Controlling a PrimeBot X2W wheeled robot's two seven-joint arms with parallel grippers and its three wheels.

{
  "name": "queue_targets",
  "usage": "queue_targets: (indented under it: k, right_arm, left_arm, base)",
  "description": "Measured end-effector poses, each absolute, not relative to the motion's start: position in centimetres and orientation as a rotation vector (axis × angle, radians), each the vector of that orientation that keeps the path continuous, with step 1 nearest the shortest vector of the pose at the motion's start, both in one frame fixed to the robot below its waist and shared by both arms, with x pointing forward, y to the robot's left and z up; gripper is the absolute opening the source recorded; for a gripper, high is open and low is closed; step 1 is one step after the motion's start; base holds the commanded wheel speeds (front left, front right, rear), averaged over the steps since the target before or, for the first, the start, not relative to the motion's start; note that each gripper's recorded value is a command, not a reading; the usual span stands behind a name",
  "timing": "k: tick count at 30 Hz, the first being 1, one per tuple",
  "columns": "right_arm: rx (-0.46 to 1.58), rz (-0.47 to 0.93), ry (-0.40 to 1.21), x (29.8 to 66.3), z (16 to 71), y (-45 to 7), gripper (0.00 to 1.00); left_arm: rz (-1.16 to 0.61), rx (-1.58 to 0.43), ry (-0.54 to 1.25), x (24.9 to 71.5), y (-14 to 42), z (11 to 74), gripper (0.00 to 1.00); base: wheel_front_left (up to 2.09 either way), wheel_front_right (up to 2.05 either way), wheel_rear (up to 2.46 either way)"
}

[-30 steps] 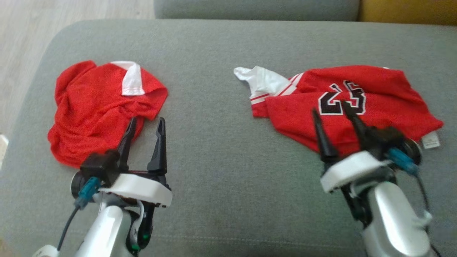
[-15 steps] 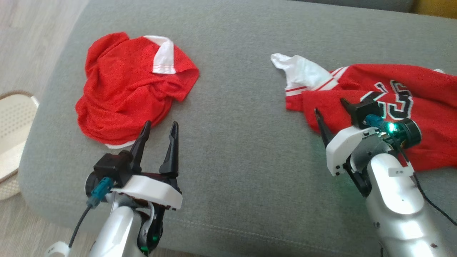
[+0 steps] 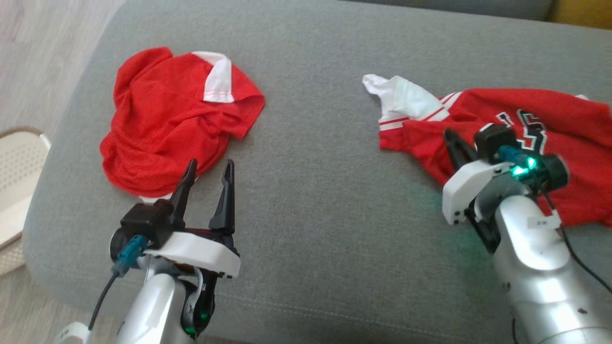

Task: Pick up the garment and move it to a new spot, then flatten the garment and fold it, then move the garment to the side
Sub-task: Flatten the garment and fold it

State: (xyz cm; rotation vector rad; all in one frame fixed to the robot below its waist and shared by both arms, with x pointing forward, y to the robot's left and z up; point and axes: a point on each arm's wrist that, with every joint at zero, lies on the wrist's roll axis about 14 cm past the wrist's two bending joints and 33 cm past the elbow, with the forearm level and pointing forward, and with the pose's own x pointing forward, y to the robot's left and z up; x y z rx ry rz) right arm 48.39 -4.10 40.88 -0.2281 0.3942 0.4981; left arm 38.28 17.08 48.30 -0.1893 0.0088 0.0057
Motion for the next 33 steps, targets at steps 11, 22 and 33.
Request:
queue_targets:
  k: [11,22,33]
  right_arm:
    - [-0.209,0.429,-0.012,51.4,54.2,-5.0,0.0]
    - [-0.141,0.476,-0.419,50.8,69.5,-2.9,0.0]
    - [-0.16,0.479,-0.379,50.4,68.7,-3.7,0.0]
  left_arm:
    - [-0.048,-0.217,-0.053,38.0,15.2,50.6,1.0]
    - [-0.048,-0.245,-0.067,37.0,14.7,51.1,1.0]
    - [-0.055,-0.263,-0.074,36.7,14.4,51.4,1.0]
  base:
    - [0.0,0.0,0.0]
    - [0.0,0.0,0.0]
    - [0.0,0.0,0.0]
